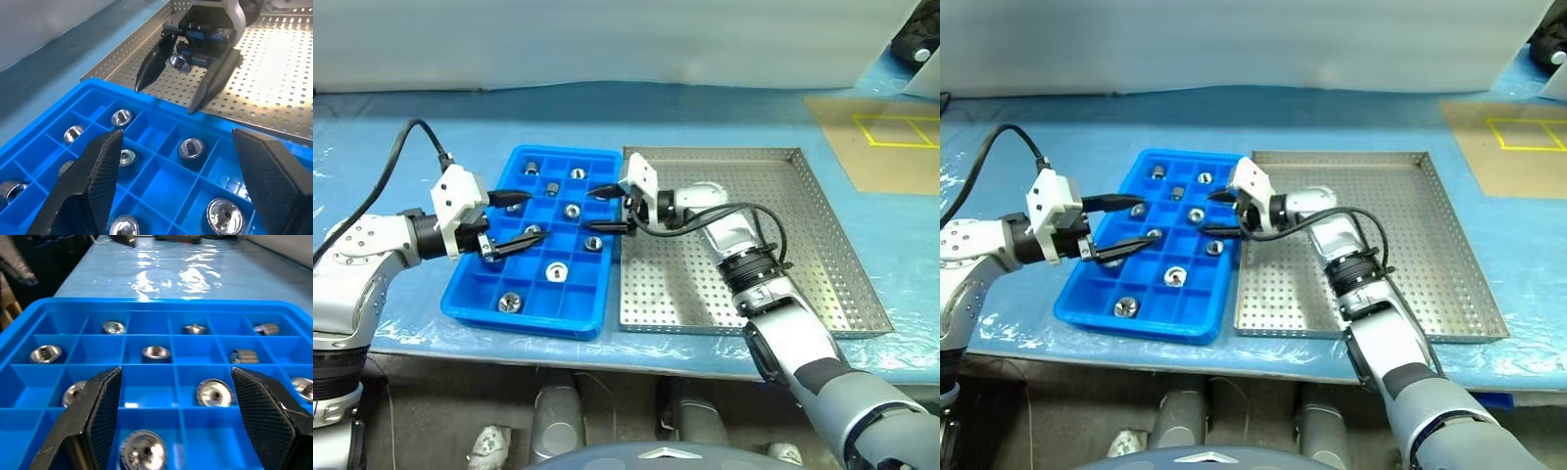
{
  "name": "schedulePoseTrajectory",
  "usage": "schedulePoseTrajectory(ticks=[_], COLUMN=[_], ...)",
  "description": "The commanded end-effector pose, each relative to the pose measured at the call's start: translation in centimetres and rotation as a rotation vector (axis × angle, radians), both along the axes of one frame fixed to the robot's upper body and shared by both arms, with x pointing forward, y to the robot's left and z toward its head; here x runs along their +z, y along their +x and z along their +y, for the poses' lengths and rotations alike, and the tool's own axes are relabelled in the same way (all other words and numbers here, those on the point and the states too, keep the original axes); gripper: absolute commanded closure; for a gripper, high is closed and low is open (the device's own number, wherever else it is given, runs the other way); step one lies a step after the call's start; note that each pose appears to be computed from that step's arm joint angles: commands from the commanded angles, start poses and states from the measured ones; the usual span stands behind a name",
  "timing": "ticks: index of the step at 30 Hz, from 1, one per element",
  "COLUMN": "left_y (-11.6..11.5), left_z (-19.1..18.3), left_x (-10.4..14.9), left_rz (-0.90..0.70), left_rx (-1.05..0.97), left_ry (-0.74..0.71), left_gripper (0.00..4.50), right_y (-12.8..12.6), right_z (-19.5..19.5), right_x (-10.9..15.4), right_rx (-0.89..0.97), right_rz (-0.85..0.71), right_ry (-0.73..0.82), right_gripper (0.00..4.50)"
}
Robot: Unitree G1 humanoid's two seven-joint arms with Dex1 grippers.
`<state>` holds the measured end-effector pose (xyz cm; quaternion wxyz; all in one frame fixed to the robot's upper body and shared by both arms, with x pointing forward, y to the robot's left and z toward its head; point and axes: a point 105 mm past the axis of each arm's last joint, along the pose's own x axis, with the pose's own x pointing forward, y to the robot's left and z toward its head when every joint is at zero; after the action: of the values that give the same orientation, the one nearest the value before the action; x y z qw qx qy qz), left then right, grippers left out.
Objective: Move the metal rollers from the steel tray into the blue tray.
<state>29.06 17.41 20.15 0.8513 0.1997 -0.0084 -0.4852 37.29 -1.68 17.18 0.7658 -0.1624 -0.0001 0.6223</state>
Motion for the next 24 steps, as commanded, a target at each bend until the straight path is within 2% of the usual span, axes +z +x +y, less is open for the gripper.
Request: schedulePoseTrajectory(ticks=[1, 6, 10, 14, 18, 24], left_y=[0.1, 1.4, 2.3, 3.2, 3.5, 3.5], left_z=[-1.6, -4.8, -8.1, -10.9, -14.7, -16.7], left_x=[0.3, 0.1, -0.1, -0.2, -0.3, -0.4], left_rz=[-0.028, -0.023, -0.021, -0.018, -0.015, -0.014], left_rx=[-0.069, -0.177, -0.295, -0.403, -0.551, -0.647], left_ry=[-0.014, -0.06, -0.09, -0.108, -0.126, -0.141], left_gripper=[0.75, 0.75, 0.75, 0.75, 0.75, 0.75], right_y=[0.7, 2.5, 2.1, 0.5, -2.1, -5.7], right_z=[-2.3, -8.6, -13.7, -17.8, -23.1, -27.3], right_x=[2.8, 3.0, 2.5, 1.9, 1.2, 0.1], right_rx=[-0.045, -0.275, -0.448, -0.593, -0.8, -0.975], right_rz=[-0.068, -0.081, -0.08, -0.067, -0.032, 0.005], right_ry=[0.03, 0.007, -0.004, -0.024, -0.018, -0.046], right_gripper=[0.83, 0.83, 0.83, 0.83, 0.83, 0.83])
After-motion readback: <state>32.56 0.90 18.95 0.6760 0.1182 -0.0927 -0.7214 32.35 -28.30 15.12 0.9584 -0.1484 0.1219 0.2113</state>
